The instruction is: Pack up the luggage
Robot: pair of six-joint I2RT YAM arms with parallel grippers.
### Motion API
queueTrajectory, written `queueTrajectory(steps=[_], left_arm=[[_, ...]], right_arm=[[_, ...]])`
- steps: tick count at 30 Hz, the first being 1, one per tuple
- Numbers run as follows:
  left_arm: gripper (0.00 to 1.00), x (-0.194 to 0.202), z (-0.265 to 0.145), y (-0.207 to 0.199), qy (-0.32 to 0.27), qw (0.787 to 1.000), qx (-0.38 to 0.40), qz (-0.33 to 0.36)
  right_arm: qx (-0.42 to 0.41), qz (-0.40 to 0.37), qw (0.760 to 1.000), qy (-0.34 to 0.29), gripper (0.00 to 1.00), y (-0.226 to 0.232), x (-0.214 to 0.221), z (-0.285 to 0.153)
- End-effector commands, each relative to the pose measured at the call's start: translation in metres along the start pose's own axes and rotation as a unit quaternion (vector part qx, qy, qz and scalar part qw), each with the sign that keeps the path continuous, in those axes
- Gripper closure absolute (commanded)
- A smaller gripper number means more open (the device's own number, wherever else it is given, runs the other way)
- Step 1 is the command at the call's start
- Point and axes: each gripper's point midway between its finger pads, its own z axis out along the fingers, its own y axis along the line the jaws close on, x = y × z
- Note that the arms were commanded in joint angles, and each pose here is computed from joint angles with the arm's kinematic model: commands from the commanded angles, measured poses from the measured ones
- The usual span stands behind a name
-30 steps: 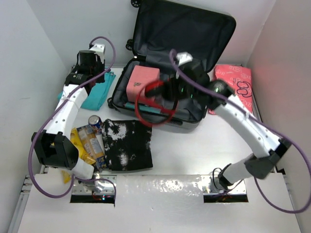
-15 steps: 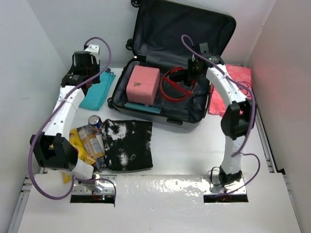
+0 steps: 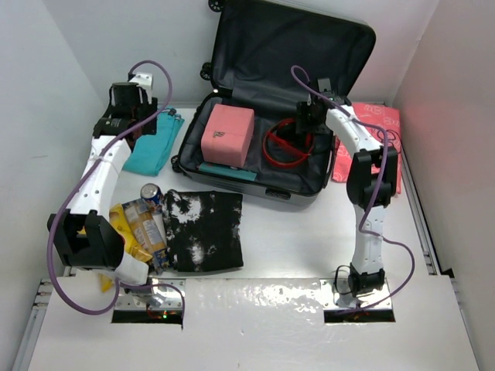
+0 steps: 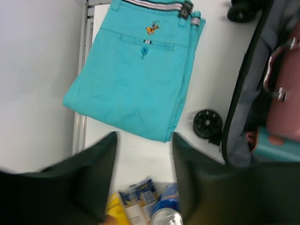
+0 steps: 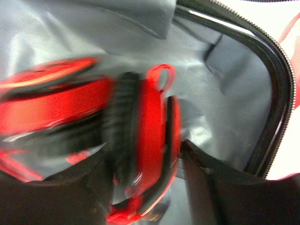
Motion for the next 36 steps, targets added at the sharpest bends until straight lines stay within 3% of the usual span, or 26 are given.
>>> queueTrajectory(steps=[1, 2, 4, 5, 6, 9, 10, 15, 21, 27, 30, 34, 36], left_arm=[[0.49, 0.010, -0.006, -0.001, 0.017, 0.999, 0.024, 0.045], [0.46, 0.019, -0.006, 0.003, 0.031, 0.997, 0.036, 0.061], [0.29, 0.033, -0.014, -0.012, 0.044, 0.987, 0.097, 0.121], [0.21, 0.057, -0.020, -0.017, 0.080, 0.979, 0.121, 0.144], [0.08, 0.065, -0.027, -0.021, 0.085, 0.973, 0.141, 0.159], [0.07, 0.107, -0.040, -0.027, 0.121, 0.953, 0.180, 0.210], [0.00, 0.118, -0.042, -0.028, 0.128, 0.945, 0.191, 0.232], [0.00, 0.165, -0.047, -0.034, 0.168, 0.927, 0.216, 0.255], [0.00, 0.171, -0.021, -0.033, 0.166, 0.947, 0.172, 0.215], [0.00, 0.198, -0.005, -0.041, 0.207, 0.940, 0.185, 0.199], [0.05, 0.204, -0.004, -0.043, 0.224, 0.935, 0.190, 0.198], [0.28, 0.204, -0.010, -0.042, 0.238, 0.930, 0.196, 0.201], [0.29, 0.205, -0.016, -0.040, 0.251, 0.926, 0.198, 0.202]], right_arm=[[-0.025, -0.006, 0.998, -0.059, 0.36, 0.012, -0.034, -0.017], [-0.029, -0.014, 0.998, -0.060, 0.27, 0.013, -0.035, -0.020], [-0.043, -0.021, 0.997, -0.064, 0.23, 0.017, -0.039, -0.032], [-0.047, -0.025, 0.996, -0.066, 0.21, 0.017, -0.040, -0.037], [-0.048, -0.028, 0.996, -0.071, 0.16, 0.017, -0.041, -0.041], [-0.054, -0.033, 0.994, -0.089, 0.16, 0.018, -0.046, -0.062], [-0.060, -0.035, 0.994, -0.089, 0.16, 0.021, -0.044, -0.068], [-0.089, -0.076, 0.986, -0.116, 0.16, 0.043, -0.039, -0.121], [-0.121, -0.145, 0.972, -0.141, 0.15, 0.081, -0.006, -0.163], [-0.160, -0.158, 0.964, -0.142, 0.14, 0.101, 0.027, -0.176], [-0.168, -0.159, 0.962, -0.143, 0.14, 0.103, 0.037, -0.180], [-0.172, -0.161, 0.961, -0.145, 0.14, 0.103, 0.042, -0.185], [-0.173, -0.162, 0.961, -0.144, 0.14, 0.102, 0.045, -0.186]])
